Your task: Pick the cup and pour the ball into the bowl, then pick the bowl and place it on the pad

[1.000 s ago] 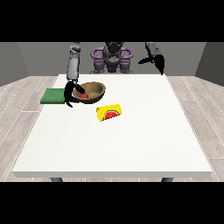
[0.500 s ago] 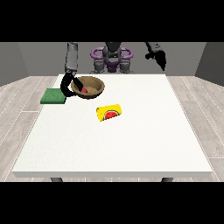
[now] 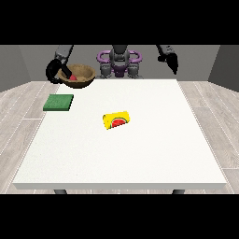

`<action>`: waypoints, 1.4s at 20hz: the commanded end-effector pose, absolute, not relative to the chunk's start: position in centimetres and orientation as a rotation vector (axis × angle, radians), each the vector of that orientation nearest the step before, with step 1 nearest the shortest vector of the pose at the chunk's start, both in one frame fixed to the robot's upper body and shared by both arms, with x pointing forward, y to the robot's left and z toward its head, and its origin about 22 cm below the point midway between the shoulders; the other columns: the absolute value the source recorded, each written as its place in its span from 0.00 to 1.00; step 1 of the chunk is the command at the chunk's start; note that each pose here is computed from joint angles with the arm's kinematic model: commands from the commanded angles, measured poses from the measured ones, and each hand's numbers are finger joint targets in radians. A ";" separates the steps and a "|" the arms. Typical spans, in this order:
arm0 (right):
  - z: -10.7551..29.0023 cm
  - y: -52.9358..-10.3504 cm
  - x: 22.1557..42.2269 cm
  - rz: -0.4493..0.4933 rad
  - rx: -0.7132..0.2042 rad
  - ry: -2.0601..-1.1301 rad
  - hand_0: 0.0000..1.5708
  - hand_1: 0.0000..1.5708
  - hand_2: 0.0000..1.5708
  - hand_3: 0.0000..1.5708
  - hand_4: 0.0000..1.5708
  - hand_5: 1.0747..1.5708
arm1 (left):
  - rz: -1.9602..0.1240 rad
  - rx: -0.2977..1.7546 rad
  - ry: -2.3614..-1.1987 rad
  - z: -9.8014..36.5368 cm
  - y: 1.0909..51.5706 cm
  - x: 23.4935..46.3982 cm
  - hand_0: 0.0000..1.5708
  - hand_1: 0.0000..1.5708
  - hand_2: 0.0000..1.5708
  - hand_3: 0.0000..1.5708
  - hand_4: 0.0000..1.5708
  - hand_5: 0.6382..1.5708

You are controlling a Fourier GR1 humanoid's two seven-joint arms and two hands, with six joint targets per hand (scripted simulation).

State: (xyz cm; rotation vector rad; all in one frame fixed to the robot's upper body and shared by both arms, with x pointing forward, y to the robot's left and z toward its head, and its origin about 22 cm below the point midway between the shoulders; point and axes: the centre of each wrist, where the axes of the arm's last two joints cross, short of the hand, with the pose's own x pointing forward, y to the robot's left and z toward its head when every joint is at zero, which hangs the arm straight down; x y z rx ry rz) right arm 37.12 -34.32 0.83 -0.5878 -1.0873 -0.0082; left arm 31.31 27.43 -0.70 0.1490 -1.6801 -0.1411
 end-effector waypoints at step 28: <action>6.9 -47.5 33.2 -0.286 -0.791 -1.267 0.78 0.78 0.90 0.83 0.00 0.96 | 0.018 0.249 -2.035 12.3 50.4 28.6 0.00 0.00 0.00 0.00 0.76 0.99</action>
